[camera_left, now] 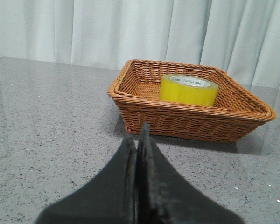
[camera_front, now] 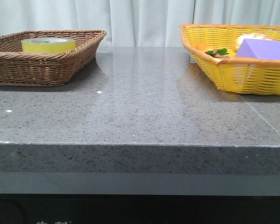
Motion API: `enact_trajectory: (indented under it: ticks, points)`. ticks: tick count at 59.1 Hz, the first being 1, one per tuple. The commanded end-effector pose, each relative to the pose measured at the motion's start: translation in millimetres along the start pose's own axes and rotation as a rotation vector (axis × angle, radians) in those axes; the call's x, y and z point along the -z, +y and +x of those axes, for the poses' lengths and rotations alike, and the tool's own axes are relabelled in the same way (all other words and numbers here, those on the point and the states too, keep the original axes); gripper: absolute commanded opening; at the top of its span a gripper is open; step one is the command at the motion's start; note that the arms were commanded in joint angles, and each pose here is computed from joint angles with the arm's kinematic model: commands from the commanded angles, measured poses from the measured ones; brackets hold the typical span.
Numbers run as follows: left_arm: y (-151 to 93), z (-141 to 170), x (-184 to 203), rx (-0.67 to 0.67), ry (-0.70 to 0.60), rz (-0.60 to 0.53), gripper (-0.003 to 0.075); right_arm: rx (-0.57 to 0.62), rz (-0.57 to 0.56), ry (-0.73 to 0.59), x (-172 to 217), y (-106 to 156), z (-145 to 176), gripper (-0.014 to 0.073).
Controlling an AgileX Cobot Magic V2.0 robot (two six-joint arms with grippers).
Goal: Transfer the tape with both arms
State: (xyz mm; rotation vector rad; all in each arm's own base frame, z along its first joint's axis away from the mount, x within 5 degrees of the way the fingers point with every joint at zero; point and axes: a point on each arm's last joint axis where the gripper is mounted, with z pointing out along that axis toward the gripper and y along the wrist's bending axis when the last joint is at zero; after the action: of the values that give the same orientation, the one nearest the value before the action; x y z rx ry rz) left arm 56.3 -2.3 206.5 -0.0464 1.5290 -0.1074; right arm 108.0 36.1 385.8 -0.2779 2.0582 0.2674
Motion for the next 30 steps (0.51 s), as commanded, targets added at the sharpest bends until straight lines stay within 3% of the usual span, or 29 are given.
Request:
enact_trajectory:
  ticks: [1,30]
  points:
    - [1.8,4.8,0.5,0.021,-0.059,-0.009,-0.0020,0.002,0.010,-0.095,6.5,-0.5,-12.1,-0.0069]
    - [1.4,4.2,0.5,0.026,-0.065,-0.004,-0.0020,0.002,0.010,-0.095,6.5,-0.5,-12.1,-0.0069]
